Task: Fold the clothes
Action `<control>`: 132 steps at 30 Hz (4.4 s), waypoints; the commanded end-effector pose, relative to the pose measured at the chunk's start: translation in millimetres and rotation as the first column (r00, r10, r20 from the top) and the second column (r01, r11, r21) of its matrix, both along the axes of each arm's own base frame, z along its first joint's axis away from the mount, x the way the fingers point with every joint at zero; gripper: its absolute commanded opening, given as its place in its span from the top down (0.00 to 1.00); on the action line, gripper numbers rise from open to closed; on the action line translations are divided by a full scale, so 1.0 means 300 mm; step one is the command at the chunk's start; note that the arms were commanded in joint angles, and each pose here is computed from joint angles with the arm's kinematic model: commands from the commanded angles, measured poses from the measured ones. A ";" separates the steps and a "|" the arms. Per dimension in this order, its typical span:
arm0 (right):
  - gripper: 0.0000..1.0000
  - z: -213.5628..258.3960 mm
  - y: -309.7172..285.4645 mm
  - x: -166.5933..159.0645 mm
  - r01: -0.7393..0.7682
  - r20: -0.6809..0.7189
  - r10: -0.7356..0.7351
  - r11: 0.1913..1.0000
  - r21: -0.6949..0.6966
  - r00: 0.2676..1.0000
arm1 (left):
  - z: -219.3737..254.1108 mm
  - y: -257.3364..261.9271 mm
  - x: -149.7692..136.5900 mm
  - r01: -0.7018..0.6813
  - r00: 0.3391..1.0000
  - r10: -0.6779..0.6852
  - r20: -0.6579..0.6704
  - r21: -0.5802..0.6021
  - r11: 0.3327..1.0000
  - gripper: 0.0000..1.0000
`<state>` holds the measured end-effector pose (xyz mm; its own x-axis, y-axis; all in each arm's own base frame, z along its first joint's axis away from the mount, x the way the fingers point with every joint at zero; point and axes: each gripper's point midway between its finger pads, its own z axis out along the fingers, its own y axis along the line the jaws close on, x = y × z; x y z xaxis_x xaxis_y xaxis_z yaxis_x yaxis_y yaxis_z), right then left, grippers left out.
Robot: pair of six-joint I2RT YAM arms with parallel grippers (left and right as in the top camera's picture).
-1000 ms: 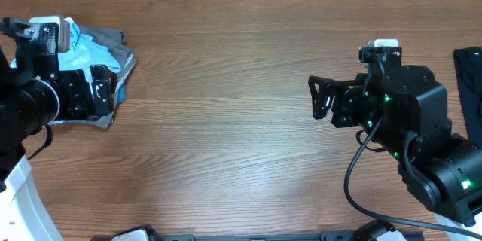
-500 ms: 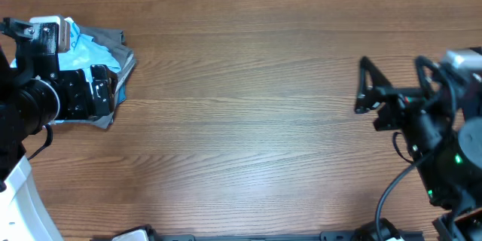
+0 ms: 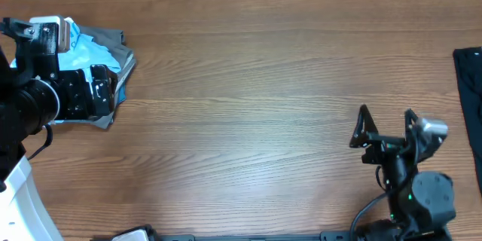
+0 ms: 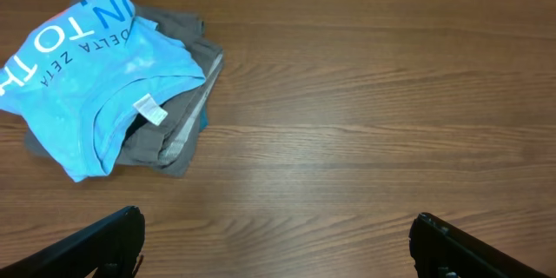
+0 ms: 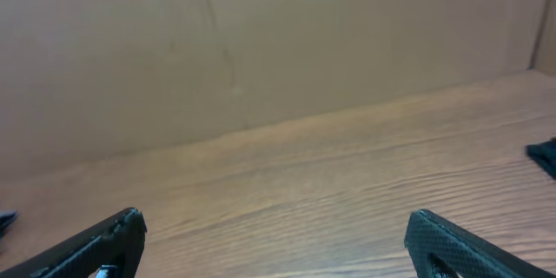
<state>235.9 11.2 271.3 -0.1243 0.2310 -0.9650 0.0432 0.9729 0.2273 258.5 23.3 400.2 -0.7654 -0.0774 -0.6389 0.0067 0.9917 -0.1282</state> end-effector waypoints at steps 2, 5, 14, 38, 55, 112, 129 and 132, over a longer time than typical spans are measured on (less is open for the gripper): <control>0.00 -0.092 -0.010 -0.008 0.002 0.024 -0.003 1.000 0.005 1.000 | 0.002 -0.009 -0.003 0.024 1.000 -0.024 0.005 0.004 1.000 0.00; 0.00 -0.144 -0.010 -0.007 -0.008 0.050 0.007 1.000 0.018 0.999 | 0.002 -0.009 -0.003 0.024 1.000 -0.024 0.005 0.004 1.000 0.00; 0.00 -0.254 -0.024 -0.003 -0.007 0.075 0.003 0.999 0.050 0.997 | 0.002 -0.009 -0.003 0.024 1.000 -0.024 0.005 0.004 1.000 0.00; 0.00 -0.342 -0.007 0.023 -0.033 0.061 0.030 0.998 0.051 0.998 | 0.002 -0.009 -0.003 0.024 1.000 -0.024 0.005 0.004 1.000 0.00; 0.00 -0.342 -0.007 0.023 -0.033 0.061 0.030 0.998 0.051 0.998 | 0.010 -0.010 -0.013 0.021 1.000 -0.021 0.015 0.010 1.000 0.00; 0.00 -0.342 -0.007 0.023 -0.033 0.061 0.030 0.998 0.051 0.998 | -0.620 -0.247 -0.102 0.177 0.572 -0.288 0.768 0.228 0.957 0.00; 0.00 -0.342 -0.007 0.023 -0.033 0.061 0.030 0.998 0.051 0.998 | -0.792 -0.232 -0.060 0.164 0.630 -0.272 0.727 0.218 0.962 0.00; 0.00 -0.342 -0.007 0.023 -0.033 0.061 0.030 0.998 0.051 0.998 | -0.792 -0.232 -0.060 0.164 0.630 -0.272 0.727 0.218 0.962 0.00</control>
<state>243.1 9.7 167.2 -0.0863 0.2697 -0.9591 -0.0002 0.9627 0.2707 240.5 -47.0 162.2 -0.0164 0.1540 -0.9879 0.2732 0.9512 0.1437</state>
